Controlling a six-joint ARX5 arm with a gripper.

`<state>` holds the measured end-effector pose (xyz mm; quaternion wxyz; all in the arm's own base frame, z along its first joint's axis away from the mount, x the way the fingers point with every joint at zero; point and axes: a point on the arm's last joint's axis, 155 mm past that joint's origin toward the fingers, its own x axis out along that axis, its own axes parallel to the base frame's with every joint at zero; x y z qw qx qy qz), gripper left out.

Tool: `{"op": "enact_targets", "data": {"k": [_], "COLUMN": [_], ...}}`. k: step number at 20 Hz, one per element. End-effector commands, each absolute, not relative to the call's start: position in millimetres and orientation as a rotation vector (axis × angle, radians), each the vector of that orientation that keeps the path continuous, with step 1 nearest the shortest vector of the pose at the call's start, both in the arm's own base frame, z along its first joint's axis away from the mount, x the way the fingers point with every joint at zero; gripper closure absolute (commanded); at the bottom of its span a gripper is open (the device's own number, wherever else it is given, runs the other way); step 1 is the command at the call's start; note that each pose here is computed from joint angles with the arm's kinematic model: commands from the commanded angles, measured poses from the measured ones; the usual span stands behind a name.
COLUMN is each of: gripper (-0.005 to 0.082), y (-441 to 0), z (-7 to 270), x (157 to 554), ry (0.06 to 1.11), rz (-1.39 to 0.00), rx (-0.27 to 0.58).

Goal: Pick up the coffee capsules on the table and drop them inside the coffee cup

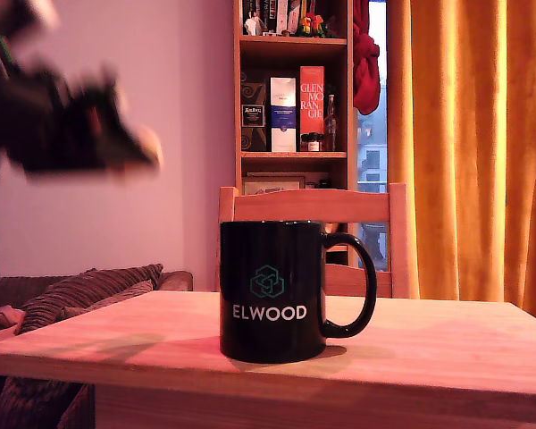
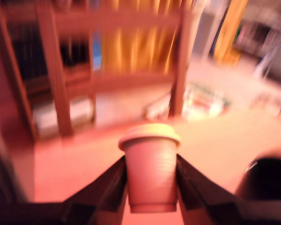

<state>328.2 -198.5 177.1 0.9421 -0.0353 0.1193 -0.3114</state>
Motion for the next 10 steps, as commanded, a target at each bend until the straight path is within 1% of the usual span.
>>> {"op": "enact_targets", "data": {"k": [1,2,4,5,10], "gripper": [0.0695,0.0695,0.0695,0.0695,0.0695], "y": [-197,-196,-197,-202,-235], "z": [186,191,193,193,194], "x": [323,321,318,314,289], "ry": [0.222,0.212,0.213,0.223,0.232], "rz": [-0.639,-0.640,-0.651,-0.671,-0.806], "rx": [-0.080,-0.082,-0.082,-0.103,-0.102]}}
